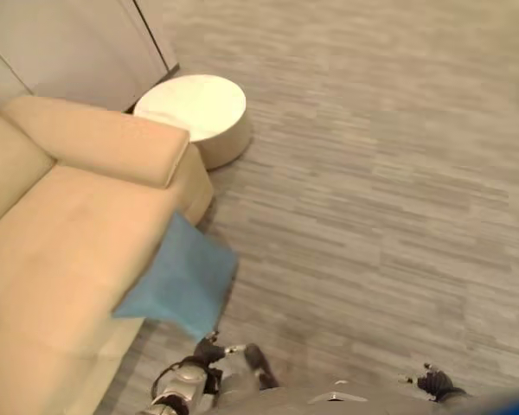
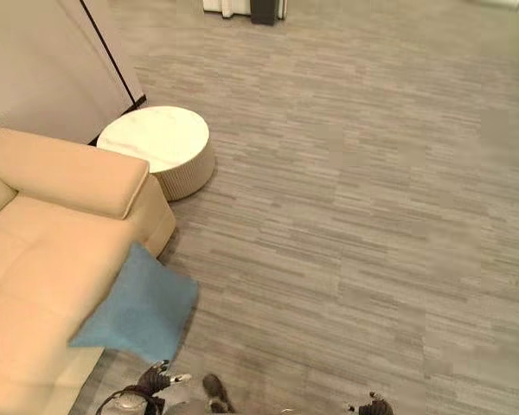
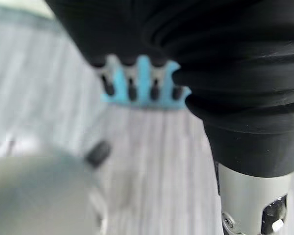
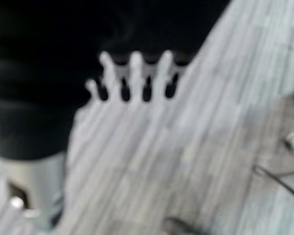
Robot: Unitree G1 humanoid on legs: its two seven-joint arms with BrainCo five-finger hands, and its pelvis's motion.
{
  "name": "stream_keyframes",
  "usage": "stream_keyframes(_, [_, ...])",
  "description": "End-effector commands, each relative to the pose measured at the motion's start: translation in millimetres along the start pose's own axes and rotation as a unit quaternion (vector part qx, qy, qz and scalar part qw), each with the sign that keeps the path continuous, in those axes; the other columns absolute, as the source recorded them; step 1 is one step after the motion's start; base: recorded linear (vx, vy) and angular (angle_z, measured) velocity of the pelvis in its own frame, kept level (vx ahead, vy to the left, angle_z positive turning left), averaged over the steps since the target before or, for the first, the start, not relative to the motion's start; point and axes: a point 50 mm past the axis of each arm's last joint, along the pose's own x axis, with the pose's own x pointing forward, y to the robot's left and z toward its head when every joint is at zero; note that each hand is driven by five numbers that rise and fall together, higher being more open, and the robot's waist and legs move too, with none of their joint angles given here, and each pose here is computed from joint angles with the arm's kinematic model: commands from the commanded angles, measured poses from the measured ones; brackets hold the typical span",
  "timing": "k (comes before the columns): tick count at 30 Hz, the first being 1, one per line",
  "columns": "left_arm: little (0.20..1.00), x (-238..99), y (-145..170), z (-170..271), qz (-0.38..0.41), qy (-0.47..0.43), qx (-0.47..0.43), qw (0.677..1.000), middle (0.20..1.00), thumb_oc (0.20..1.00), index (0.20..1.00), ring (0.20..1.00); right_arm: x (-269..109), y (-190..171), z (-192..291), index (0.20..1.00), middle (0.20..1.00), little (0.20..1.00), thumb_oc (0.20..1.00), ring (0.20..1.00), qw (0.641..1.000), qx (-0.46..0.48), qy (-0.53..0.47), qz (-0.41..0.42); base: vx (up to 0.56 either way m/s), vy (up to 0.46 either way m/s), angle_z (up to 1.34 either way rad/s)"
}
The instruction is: Pick up all the scattered cushions and arrange them neatly on the sofa.
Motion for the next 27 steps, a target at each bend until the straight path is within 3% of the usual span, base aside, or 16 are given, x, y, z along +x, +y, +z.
stream_keyframes(1, [1.0,1.2,3.3,19.7,0.007,-0.044,-0.006,0.999,1.0,1.0,1.0,1.0,4.7,-15.0,36.2,1.0,1.0,1.0,1.0,1.0,0.998,-0.009,-0.062,-0.017,0.07,-0.004,0.97])
stream_keyframes(17, [1.0,2.0,0.1,15.1,-0.002,-0.032,0.02,0.999,1.0,1.0,1.0,1.0,3.1,-21.7,24.1,1.0,1.0,1.0,1.0,1.0,0.998,-0.018,-0.051,-0.019,0.14,-0.201,1.58])
stream_keyframes(27, [1.0,1.7,8.1,13.6,0.001,-0.028,0.028,0.999,1.0,1.0,1.0,1.0,3.6,-17.1,23.3,1.0,1.0,1.0,1.0,1.0,0.999,-0.03,-0.043,-0.016,0.05,0.071,0.61])
